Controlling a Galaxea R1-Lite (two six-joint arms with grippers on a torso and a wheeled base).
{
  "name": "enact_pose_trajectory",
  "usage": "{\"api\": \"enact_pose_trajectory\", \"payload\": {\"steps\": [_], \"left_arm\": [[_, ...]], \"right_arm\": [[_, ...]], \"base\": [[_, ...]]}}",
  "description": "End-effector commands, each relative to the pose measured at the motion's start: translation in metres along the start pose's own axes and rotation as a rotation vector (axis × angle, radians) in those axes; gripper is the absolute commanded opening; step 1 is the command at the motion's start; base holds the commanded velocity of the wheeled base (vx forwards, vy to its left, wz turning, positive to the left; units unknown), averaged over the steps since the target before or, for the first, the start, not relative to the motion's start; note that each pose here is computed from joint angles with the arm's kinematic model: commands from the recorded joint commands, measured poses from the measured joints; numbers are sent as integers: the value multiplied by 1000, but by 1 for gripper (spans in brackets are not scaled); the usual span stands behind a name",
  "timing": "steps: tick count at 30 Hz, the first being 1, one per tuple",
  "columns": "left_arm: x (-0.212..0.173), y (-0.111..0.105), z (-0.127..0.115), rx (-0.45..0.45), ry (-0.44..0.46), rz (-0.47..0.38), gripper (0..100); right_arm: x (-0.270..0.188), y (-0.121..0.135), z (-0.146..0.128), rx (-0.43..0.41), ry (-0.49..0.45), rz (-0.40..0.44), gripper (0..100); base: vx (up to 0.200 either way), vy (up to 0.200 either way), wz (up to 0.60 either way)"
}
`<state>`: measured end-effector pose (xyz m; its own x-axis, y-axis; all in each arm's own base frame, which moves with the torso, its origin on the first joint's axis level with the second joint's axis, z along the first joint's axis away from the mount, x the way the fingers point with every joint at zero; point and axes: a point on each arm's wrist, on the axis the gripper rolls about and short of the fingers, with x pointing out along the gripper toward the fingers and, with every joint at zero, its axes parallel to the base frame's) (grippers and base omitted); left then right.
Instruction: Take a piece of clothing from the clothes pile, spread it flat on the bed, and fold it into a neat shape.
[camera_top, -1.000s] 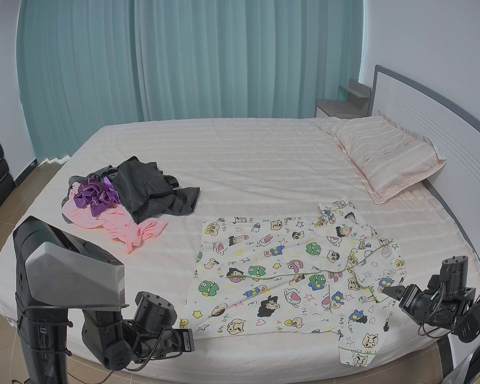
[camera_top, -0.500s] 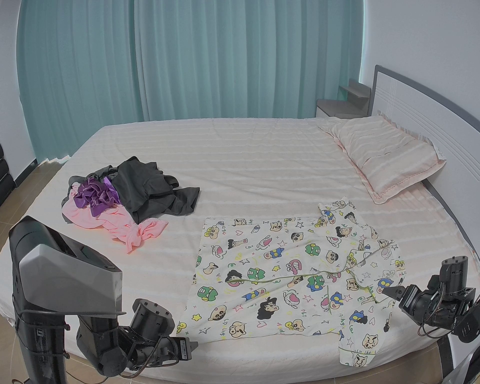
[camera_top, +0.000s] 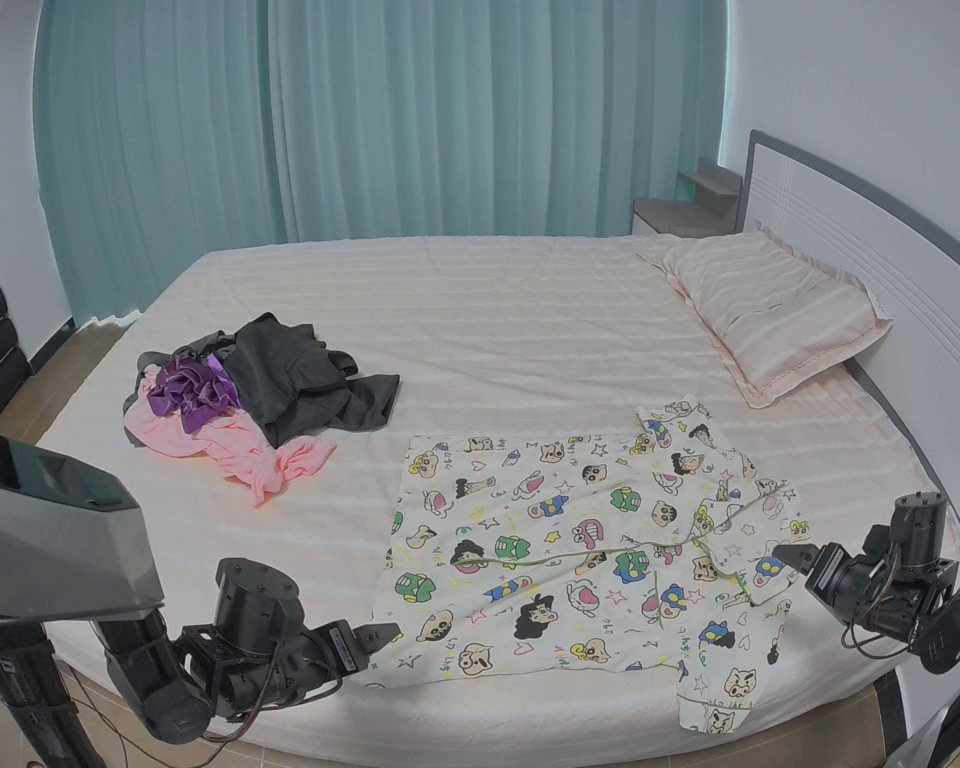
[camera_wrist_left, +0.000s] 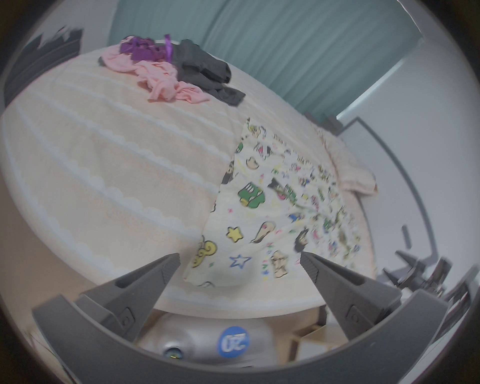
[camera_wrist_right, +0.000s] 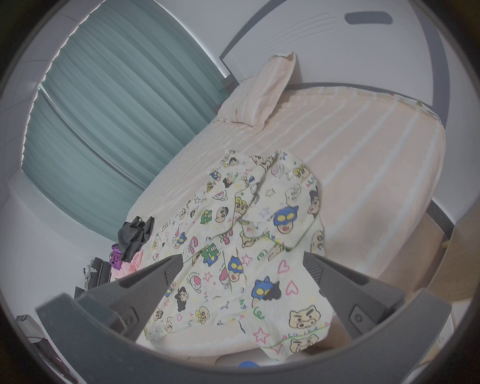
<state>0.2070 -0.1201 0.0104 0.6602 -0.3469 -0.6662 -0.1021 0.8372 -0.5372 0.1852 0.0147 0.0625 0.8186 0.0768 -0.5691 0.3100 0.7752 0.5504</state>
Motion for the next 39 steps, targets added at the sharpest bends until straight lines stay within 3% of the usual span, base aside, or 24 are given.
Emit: {"api": "enact_pose_trajectory", "payload": {"steps": [1,7,19,31,39], "left_arm": [[-26,-14,16,-136,-92,-103,100],[-26,-14,15,-165,-86,-103,100],[-25,-13,12,-215,-74,-96,100],[-17,-15,6,-205,-44,-84,100],[-17,-16,8,-213,-72,-85,100]], "right_arm": [[8,10,20,-34,-56,31,100],[26,21,37,-79,-69,57,100],[73,18,65,-79,24,55,100],[124,15,83,-109,25,71,100],[160,23,92,-117,45,80,100]], "base": [[0,0,0],[200,0,0],[0,0,0],[0,-200,0],[0,0,0]]}}
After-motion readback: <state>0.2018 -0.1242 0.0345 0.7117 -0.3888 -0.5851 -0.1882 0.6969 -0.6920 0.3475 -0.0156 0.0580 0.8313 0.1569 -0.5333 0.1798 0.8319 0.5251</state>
